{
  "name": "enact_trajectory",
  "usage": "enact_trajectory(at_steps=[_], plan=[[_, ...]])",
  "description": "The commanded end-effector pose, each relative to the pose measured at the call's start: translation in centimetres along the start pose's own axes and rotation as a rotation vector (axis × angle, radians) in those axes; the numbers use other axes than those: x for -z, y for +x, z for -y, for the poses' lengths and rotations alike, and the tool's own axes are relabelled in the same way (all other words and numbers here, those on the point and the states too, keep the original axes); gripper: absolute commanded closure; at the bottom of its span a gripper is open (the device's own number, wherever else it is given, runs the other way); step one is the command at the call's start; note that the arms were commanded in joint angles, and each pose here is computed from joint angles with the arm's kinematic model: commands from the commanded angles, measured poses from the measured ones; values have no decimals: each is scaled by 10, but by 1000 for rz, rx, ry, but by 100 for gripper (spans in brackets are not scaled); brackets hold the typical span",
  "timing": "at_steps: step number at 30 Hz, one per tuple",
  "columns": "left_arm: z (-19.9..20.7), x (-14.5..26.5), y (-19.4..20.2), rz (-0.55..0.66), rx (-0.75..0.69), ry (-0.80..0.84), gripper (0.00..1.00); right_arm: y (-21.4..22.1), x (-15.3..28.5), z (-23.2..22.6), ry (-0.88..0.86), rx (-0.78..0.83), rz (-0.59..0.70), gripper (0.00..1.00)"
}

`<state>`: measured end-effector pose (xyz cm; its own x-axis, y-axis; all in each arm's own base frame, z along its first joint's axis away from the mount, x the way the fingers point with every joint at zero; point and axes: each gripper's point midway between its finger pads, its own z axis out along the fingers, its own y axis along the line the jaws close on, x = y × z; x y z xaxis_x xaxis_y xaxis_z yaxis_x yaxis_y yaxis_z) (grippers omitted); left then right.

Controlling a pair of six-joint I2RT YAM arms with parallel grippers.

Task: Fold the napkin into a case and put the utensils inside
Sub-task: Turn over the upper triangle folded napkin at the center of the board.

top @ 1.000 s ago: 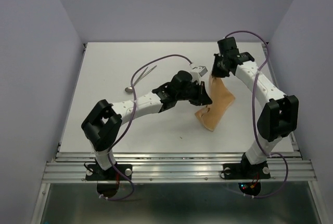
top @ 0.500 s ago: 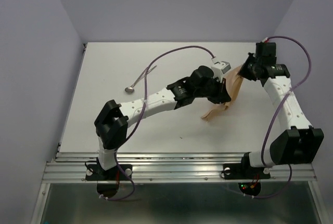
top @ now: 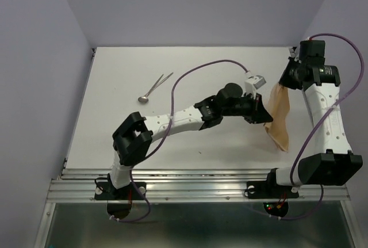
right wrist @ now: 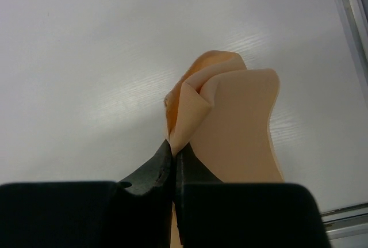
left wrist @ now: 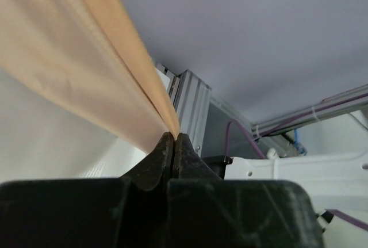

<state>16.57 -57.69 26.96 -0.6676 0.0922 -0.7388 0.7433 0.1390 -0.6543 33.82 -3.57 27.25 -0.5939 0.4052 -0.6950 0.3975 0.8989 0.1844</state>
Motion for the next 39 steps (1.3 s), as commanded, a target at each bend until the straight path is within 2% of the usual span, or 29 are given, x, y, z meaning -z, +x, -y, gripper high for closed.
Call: enact_trajectory(at_steps=[1,4,5,7,8,10,11,18,26,39], plan=[[75,55,26,-66,123,355,100,-76,-15,-49,-99,73,217,99],[38,72,31,-14,184,291,100,-59,-52,-87,-124,147,141,99],[18,79,48,-18,207,262,100,-50,-58,-112,-148,183,137,99],[-5,91,49,18,242,234,100,-27,-88,-137,-160,207,80,99],[-26,100,74,-5,286,183,100,-17,-93,-159,-205,224,74,99],[-36,115,73,48,308,162,100,6,-115,-181,-233,237,26,99],[-54,126,87,45,339,114,100,15,-117,-200,-268,251,25,99],[-78,165,89,140,366,11,100,71,-147,-261,-363,300,-69,99],[-95,179,99,164,435,-21,100,116,-169,-285,-372,335,-144,99],[-117,201,117,168,523,-67,100,140,-181,-297,-343,314,-152,99]])
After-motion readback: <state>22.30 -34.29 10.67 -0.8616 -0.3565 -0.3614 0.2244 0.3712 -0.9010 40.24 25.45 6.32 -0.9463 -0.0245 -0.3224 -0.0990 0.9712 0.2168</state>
